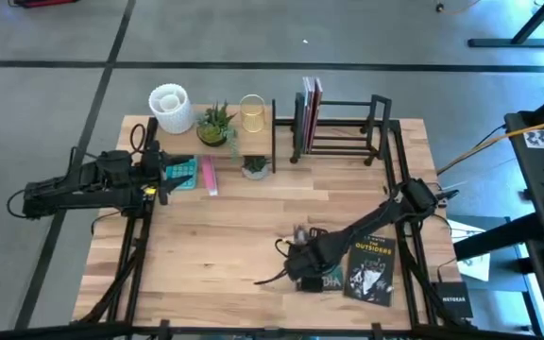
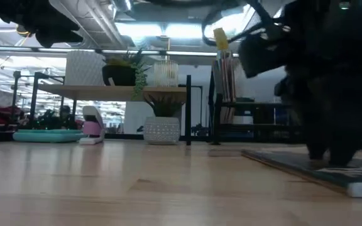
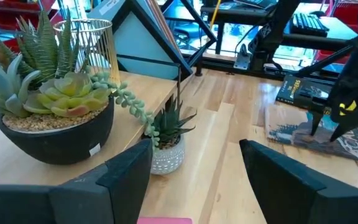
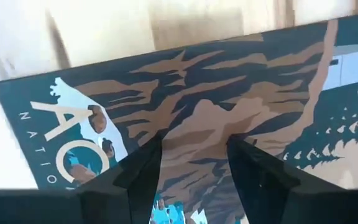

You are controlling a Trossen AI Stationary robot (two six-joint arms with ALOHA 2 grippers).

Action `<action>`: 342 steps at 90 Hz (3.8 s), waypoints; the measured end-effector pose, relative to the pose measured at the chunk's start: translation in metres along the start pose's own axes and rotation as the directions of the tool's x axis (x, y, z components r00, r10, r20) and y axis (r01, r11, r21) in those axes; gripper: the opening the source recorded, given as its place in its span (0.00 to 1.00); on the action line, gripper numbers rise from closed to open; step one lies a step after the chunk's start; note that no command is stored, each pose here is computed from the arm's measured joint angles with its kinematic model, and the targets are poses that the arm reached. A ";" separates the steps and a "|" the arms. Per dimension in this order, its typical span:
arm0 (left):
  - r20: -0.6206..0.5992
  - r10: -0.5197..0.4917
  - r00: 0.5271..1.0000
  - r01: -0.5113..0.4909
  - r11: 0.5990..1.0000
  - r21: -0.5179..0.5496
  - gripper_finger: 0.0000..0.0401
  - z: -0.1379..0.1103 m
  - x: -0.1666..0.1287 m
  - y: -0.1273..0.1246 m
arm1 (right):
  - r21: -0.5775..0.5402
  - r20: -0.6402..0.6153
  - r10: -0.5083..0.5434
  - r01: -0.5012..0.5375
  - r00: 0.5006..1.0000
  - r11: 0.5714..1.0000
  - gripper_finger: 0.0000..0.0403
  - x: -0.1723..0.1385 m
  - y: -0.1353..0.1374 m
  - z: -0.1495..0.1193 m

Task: Stock shelves
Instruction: Remove the brown book from the bookshelf, then remove the purple book from the bookshelf

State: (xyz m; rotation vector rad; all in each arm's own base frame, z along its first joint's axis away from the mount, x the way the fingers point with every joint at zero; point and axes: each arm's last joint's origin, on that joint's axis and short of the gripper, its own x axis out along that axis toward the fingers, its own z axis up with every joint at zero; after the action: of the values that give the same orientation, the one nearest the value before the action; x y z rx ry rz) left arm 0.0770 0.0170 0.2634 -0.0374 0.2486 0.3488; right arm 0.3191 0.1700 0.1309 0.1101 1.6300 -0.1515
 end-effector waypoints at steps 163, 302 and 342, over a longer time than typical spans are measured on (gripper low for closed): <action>-0.001 -0.017 1.000 0.017 1.000 0.004 0.59 0.000 0.000 0.000 | 0.839 0.422 -0.615 -0.030 0.666 0.543 0.60 -0.180 -0.296 -0.006; 0.000 -0.017 1.000 0.017 1.000 0.004 0.59 0.000 0.000 0.000 | 0.854 0.437 -0.663 -0.051 0.607 0.517 0.04 -0.177 -0.336 0.005; 0.000 -0.017 1.000 0.017 1.000 0.004 0.59 0.000 0.000 0.000 | 0.744 0.356 -0.300 -0.074 0.885 0.664 0.01 -0.243 -0.245 -0.053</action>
State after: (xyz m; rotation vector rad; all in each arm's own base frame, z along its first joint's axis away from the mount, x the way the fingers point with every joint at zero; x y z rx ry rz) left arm 0.0771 0.0165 0.2636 -0.0355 0.2487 0.3316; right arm 0.2429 -0.0578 0.3842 0.5633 1.0051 -0.8952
